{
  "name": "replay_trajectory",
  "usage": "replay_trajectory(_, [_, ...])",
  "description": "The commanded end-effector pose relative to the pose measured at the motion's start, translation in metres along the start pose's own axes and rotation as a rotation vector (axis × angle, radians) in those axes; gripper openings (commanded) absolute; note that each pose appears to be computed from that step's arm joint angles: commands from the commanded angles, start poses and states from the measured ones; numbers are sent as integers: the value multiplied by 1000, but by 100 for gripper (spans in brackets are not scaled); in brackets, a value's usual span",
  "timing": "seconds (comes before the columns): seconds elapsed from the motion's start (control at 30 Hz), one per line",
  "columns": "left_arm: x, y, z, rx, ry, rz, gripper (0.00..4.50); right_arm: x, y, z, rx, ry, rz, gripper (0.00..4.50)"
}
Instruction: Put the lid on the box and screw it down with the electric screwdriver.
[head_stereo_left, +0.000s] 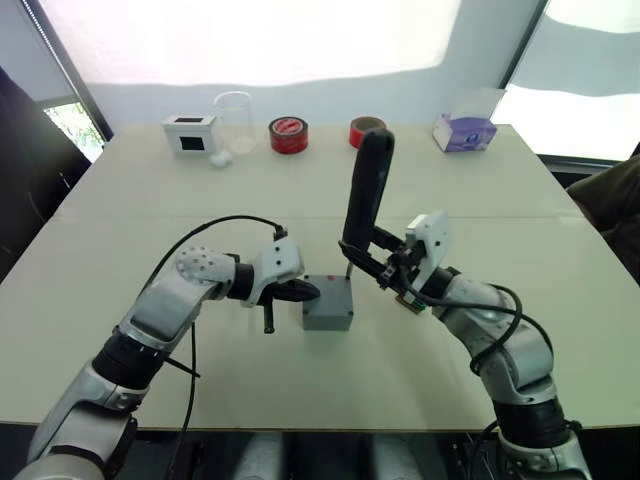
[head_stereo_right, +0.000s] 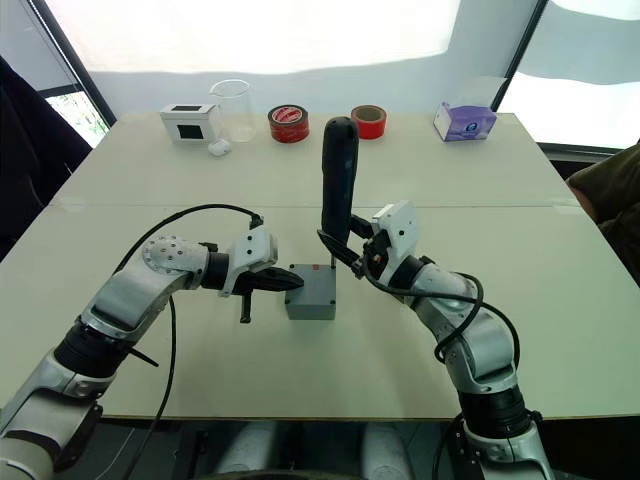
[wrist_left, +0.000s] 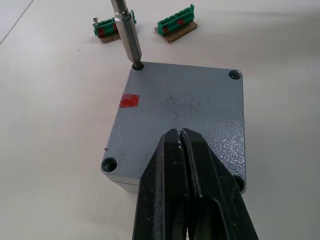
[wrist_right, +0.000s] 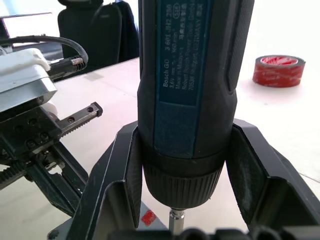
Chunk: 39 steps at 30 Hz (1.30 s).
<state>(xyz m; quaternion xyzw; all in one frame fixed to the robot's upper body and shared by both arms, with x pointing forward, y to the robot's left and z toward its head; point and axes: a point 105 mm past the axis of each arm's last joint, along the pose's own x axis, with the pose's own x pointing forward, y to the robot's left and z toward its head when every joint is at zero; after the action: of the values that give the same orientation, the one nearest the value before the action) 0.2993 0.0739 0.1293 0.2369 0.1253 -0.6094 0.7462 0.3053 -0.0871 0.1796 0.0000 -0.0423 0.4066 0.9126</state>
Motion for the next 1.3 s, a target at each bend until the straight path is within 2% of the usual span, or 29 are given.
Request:
replay_trajectory(0.03, [-1,2,-9,-29,23,7,0,-5,0,52,-7,-123,16,180])
replay_trajectory(0.13, [-1,2,-9,-52,7,8,0,-3,-22,83,81,-146,-67,180])
replay_trajectory(0.23, [0,2,-6,-74,-24,9,0,-1,-33,94,172,-101,-85,180])
replay_trajectory(0.27, [-1,4,-2,-91,-55,19,0,-2,-34,100,203,-94,-67,180])
replay_trajectory(0.33, [-7,22,23,-98,-208,138,0,-8,-46,114,248,-79,-82,180])
replay_trajectory(0.37, [-10,31,30,-112,-251,191,0,-12,-53,116,234,-56,-112,180])
replay_trajectory(0.43, [-16,36,42,-132,-307,215,0,-24,-69,103,193,77,-206,180])
replay_trajectory(0.47, [-20,30,50,-131,-331,171,0,-36,-79,91,188,176,-247,180])
replay_trajectory(0.57, [-25,16,60,-140,-356,58,0,-60,-96,71,235,337,-315,180])
replay_trajectory(0.6, [-26,11,63,-129,-354,27,0,-73,-104,60,278,407,-361,180])
replay_trajectory(0.7, [-20,-10,61,-19,-262,-59,0,-121,-127,28,433,626,-510,180])
replay_trajectory(0.9, [-11,-42,54,51,-196,-182,0,-148,-131,-4,570,776,-545,180])
replay_trajectory(1.3, [-5,-46,47,26,-190,-104,0,-162,-132,-39,601,913,-558,180])
